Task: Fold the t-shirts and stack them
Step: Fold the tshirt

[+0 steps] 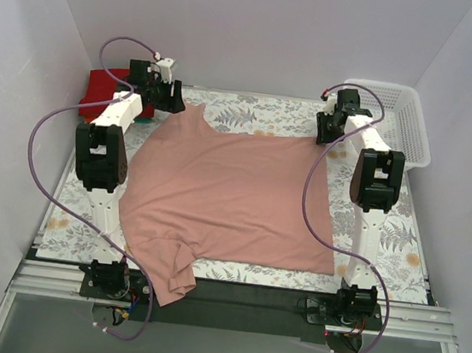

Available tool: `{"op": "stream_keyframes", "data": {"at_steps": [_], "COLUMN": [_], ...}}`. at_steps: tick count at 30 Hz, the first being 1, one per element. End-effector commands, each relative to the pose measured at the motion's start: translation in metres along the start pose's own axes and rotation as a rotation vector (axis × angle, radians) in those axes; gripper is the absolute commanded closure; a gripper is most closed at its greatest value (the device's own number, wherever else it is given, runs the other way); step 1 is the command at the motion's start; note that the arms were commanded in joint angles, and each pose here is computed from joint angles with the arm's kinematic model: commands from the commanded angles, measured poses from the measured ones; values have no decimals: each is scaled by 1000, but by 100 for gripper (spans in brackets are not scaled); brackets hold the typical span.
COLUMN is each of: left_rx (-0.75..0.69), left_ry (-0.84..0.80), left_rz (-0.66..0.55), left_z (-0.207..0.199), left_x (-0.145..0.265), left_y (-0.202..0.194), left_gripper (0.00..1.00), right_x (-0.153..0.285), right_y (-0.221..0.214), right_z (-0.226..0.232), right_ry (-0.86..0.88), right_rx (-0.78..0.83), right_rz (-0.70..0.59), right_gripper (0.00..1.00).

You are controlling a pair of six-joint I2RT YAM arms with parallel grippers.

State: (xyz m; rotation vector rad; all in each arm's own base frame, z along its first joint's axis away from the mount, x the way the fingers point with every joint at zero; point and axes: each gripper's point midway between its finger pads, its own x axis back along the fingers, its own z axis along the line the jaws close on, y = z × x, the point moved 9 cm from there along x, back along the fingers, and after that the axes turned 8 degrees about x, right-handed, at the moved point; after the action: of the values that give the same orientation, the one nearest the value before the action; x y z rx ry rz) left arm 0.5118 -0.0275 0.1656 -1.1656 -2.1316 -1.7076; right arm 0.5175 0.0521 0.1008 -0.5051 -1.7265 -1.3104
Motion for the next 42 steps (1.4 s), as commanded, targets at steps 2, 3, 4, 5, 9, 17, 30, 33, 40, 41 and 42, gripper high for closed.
{"op": "stream_keyframes", "data": {"at_steps": [2, 3, 4, 5, 9, 17, 30, 33, 40, 41, 42], "left_rx": [19, 7, 16, 10, -62, -183, -183, -195, -201, -200, -198], "left_ry": [54, 66, 84, 92, 107, 215, 305, 298, 299, 298, 298], "left_rz": [-52, -79, -63, -70, -77, -138, -221, -200, -143, -133, -130], "left_z": [9, 11, 19, 22, 12, 16, 26, 31, 40, 40, 41], "left_x": [-17, -19, -30, -34, -63, -93, -105, -114, -129, -130, -130], "left_y": [18, 28, 21, 24, 26, 23, 27, 17, -5, -9, -10], "left_gripper": [42, 42, 42, 42, 44, 47, 52, 52, 54, 56, 58], "right_x": [-12, -13, -13, -13, -12, -7, -1, -1, 3, 4, 4], "right_y": [-2, -3, -3, -4, -5, -6, -3, -4, -3, -3, -3], "right_z": [-6, -5, -5, -4, -3, -1, -4, -4, -4, -4, -4], "right_ry": [59, 67, 71, 72, 96, 104, 86, 84, 85, 84, 84], "right_rx": [-70, -72, -73, -72, -68, -34, -6, -4, 11, 14, 17], "right_rz": [-22, -22, -22, -21, -24, -24, -37, -34, -38, -39, -39], "right_gripper": [67, 71, 79, 83, 99, 99, 99, 99, 99, 99, 99]}}
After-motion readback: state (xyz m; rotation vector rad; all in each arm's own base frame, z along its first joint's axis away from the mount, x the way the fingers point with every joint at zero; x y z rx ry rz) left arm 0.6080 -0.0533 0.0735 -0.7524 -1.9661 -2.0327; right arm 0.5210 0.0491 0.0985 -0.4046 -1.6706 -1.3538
